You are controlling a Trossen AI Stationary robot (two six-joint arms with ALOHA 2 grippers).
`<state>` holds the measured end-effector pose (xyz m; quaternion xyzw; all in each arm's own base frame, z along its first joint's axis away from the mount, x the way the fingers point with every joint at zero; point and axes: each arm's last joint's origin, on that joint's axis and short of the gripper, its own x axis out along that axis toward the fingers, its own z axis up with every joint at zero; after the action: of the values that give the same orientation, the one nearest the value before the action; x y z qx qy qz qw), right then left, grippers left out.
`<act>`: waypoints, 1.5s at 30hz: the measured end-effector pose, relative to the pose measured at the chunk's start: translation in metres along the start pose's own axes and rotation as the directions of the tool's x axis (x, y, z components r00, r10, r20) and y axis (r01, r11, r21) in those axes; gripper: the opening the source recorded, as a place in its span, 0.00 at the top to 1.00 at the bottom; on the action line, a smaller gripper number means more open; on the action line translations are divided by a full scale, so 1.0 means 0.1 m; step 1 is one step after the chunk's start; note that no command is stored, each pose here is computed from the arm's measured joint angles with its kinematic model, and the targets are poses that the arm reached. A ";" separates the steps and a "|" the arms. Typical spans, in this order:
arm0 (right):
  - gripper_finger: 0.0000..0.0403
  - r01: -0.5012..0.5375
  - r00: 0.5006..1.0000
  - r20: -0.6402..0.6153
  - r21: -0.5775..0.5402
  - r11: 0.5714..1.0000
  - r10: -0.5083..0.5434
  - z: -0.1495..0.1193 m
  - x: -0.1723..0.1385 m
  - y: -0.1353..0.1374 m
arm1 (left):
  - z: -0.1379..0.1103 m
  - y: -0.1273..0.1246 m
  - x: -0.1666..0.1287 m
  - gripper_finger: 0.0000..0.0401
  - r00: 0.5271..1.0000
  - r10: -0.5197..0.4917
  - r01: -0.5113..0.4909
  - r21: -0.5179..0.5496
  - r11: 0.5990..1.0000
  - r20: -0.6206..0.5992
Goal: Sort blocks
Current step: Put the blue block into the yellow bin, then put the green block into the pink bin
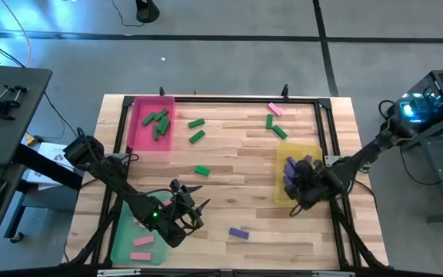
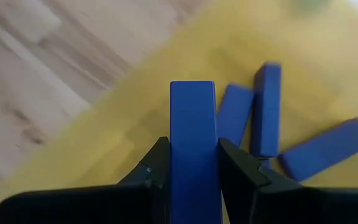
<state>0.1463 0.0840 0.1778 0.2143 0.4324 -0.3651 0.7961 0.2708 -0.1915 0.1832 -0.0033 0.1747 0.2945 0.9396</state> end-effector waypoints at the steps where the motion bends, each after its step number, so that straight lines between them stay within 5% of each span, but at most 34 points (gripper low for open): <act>1: 0.82 -0.019 1.000 -0.011 0.028 0.999 0.019 -0.03 0.08 -0.06 | 0.00 0.00 0.00 0.39 1.000 0.001 -0.001 0.000 1.000 0.000; 7: 0.82 -0.095 0.995 -0.019 0.163 0.982 0.099 -0.16 0.46 -0.31 | 0.01 0.01 0.03 0.39 1.000 0.010 -0.010 -0.003 1.000 -0.001; 15: 0.79 -0.060 0.998 0.017 0.182 0.981 0.058 -0.14 0.51 -0.36 | 0.02 0.01 0.04 0.39 1.000 0.008 -0.008 -0.013 1.000 -0.002; 22: 0.57 -0.091 0.996 0.009 0.083 0.992 0.090 -0.14 0.51 -0.33 | 0.02 0.01 0.04 0.39 1.000 0.005 -0.005 -0.015 1.000 -0.003; 33: 0.54 -0.117 0.978 0.175 0.023 0.993 0.111 0.05 0.22 -0.25 | 0.00 0.00 0.09 0.39 0.991 -0.082 0.079 -0.026 0.997 -0.110; 37: 0.54 -0.198 0.913 0.350 -0.074 0.977 0.211 0.19 -0.07 -0.04 | 0.00 0.08 0.25 0.39 0.971 -0.102 0.102 -0.011 0.995 -0.218; 41: 0.53 -0.299 0.795 0.483 -0.213 0.930 0.366 0.25 -0.35 0.21 | 0.04 0.26 0.58 0.40 0.916 -0.129 0.171 0.080 0.982 -0.381; 45: 0.53 -0.386 0.679 0.529 -0.332 0.861 0.508 0.21 -0.51 0.40 | 0.11 0.50 0.94 0.40 0.849 -0.169 0.310 0.214 0.926 -0.500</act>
<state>0.1696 0.1163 0.2334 0.1087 0.1247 -0.1633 0.9726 0.3184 -0.0973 0.1676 0.0393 0.4373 0.1354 0.8882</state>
